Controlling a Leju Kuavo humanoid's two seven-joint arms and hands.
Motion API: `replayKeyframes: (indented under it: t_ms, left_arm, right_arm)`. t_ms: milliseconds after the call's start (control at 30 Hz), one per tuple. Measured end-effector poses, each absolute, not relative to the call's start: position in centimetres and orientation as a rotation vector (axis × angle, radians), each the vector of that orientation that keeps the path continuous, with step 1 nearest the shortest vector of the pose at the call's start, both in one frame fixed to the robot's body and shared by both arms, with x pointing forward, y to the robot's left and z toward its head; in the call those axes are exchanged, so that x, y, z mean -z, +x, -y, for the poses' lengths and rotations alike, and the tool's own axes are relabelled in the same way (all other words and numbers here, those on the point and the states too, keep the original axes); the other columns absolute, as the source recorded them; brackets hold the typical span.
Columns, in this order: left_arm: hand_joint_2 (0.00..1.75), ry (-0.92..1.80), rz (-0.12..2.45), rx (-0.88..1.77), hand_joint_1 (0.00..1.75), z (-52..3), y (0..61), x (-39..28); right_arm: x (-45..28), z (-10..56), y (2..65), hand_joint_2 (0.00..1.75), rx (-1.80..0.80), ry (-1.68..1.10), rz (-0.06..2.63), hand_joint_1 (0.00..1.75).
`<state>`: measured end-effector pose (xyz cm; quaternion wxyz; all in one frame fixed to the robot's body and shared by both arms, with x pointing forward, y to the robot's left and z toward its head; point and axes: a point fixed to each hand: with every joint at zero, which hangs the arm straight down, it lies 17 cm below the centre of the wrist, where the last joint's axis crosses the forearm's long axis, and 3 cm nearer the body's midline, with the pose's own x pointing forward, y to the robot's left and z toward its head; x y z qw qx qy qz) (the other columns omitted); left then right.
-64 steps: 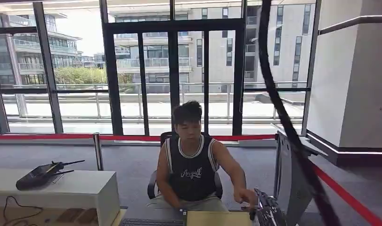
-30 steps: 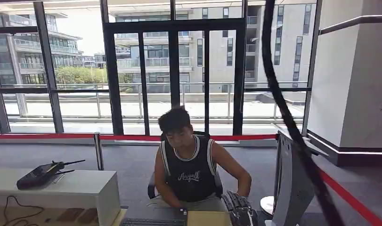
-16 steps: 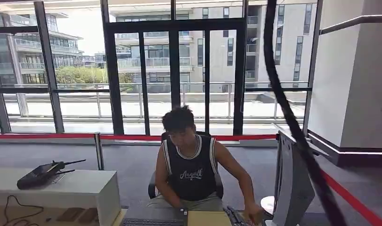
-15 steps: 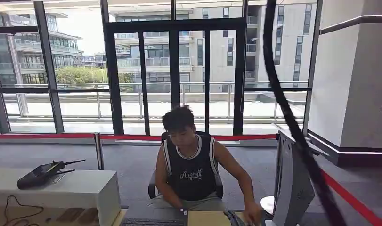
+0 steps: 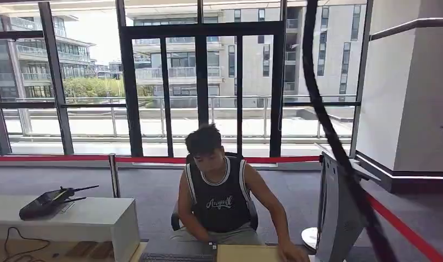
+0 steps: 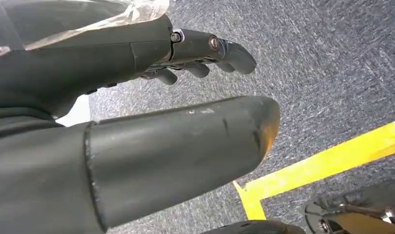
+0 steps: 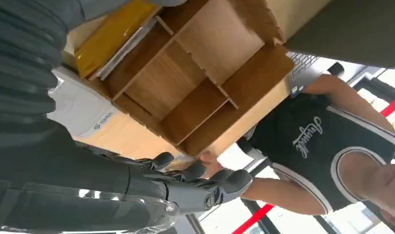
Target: Pass the card to the sensor for recognition and then transmit it.
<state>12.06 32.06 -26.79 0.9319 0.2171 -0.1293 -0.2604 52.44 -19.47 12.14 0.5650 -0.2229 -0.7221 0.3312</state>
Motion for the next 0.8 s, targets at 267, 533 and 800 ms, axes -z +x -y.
replayKeyframes:
  t_ms: [267,533,800]
  left_arm:
    - [0.0,0.447,0.26,0.542,0.0,-32.1,12.1,26.8]
    - [0.0,0.452,0.246,0.536,0.0,-32.2,11.9,26.8]
    - [0.0,0.452,0.253,0.537,0.0,-32.2,12.0,26.8]
  right_arm:
    - [-13.3,22.2,52.4,1.75,-0.956,-0.964,1.657,0.0]
    - [-13.6,20.6,52.2,1.75,-1.24,-1.256,1.625,0.0]
    - [-10.9,19.1,51.7,1.75,-1.35,-1.187,1.576,0.0]
